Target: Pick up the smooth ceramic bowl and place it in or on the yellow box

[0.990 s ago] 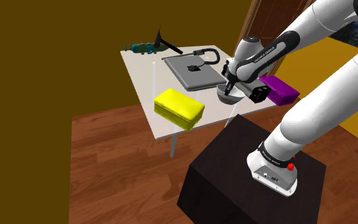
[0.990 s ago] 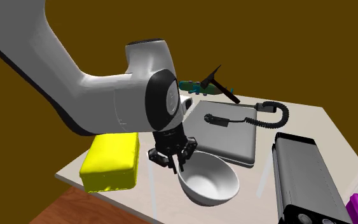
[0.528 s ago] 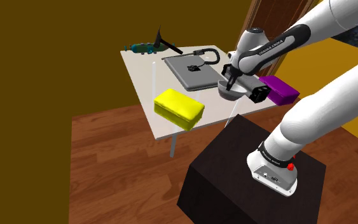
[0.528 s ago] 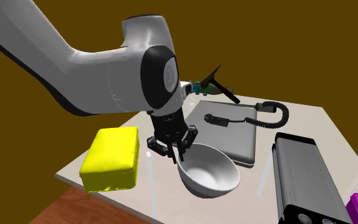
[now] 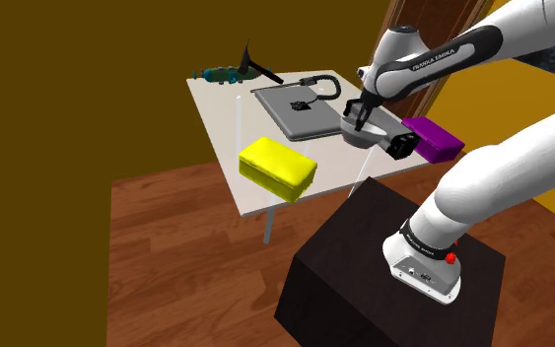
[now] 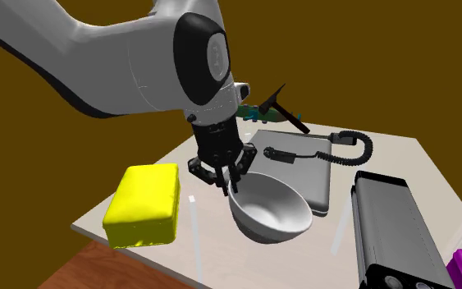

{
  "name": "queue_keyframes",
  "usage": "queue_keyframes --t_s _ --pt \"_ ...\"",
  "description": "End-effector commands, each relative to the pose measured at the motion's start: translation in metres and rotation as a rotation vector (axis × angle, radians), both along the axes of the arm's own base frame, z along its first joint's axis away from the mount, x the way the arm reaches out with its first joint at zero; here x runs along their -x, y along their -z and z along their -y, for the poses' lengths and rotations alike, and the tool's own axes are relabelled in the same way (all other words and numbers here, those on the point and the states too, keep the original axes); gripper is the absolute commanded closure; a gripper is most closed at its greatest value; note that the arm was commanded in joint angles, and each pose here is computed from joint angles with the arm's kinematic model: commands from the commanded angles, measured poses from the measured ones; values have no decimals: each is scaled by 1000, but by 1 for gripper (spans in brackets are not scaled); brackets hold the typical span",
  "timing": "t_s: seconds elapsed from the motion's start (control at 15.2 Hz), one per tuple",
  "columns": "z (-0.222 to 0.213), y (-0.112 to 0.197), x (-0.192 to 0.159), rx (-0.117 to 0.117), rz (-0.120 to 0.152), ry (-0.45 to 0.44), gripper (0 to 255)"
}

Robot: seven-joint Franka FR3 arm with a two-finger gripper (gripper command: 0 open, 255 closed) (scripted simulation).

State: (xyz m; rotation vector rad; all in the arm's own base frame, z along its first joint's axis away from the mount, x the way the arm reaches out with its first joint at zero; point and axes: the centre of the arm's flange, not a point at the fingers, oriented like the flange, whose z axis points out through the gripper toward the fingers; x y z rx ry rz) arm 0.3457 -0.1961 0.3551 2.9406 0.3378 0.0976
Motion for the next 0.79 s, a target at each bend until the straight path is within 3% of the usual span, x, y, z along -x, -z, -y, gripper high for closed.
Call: queue_keyframes --t_s 0.0,0.4,0.73 --pt "0 -11 -1 0 0 0 255" --pt "0 -39 -1 0 0 0 255" --pt "-60 -49 -27 0 0 0 255"
